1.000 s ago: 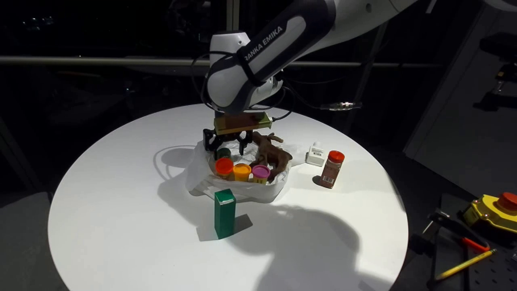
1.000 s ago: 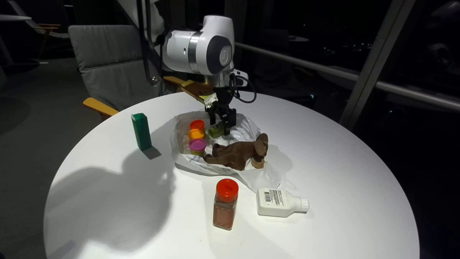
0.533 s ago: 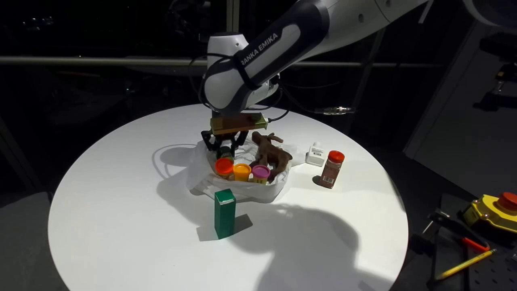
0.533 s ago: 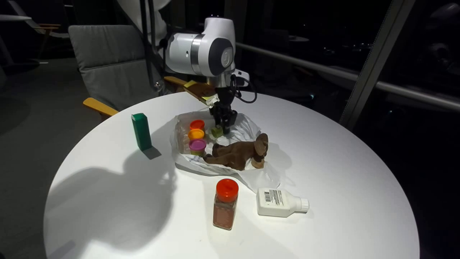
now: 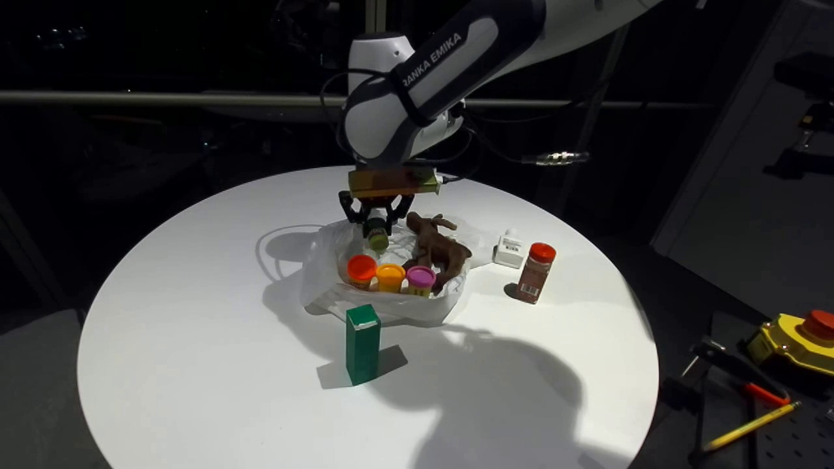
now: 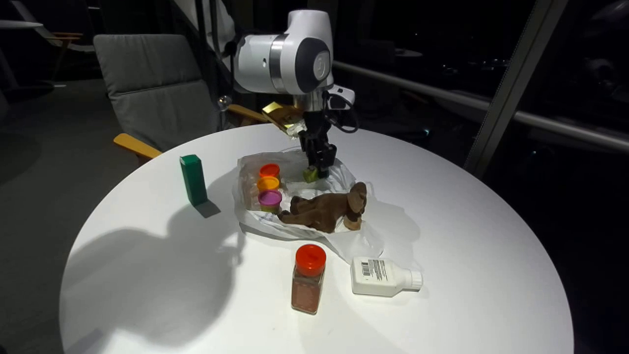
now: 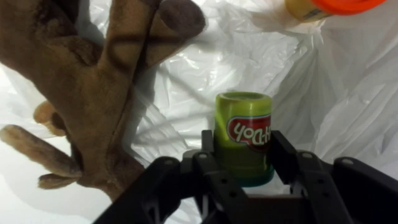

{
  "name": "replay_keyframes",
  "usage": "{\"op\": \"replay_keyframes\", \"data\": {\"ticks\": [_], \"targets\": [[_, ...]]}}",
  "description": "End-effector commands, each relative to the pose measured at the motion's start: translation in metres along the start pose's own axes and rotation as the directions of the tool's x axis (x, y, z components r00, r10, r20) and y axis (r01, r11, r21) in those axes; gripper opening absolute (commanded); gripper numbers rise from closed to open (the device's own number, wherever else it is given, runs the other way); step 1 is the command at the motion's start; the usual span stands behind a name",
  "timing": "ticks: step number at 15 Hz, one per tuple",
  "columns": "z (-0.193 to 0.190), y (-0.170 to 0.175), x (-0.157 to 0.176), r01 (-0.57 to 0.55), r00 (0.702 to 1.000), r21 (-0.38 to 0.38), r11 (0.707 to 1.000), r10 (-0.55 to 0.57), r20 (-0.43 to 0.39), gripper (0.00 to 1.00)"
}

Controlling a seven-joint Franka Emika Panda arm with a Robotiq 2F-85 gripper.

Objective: Remove the objects from the plastic bag and put them on the table.

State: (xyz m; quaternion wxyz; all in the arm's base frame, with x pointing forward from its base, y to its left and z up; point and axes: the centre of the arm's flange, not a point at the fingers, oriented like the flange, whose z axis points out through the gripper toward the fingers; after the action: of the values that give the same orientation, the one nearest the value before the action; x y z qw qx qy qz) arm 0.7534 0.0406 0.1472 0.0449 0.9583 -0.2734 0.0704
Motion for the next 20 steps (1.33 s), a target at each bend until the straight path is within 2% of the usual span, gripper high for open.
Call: {"op": "replay_keyframes", "data": {"ticks": [1,5,10,18,20], "targets": [[-0.058,0.037,-0.047,-0.085,0.996,0.026,0.996,0.085,-0.011,0.23],[-0.082,0.045,-0.077,-0.107,0.994,0.028,0.994,0.107,-0.018,0.23],[-0.095,0.064,-0.124,-0.180,0.983,-0.011,0.984,0.179,-0.032,0.23],[-0.089,0.132,-0.223,-0.257,0.962,-0.153,0.954,0.267,0.051,0.23],[-0.081,0.145,-0.236,-0.250,0.963,-0.176,0.952,0.264,0.063,0.23]]}}
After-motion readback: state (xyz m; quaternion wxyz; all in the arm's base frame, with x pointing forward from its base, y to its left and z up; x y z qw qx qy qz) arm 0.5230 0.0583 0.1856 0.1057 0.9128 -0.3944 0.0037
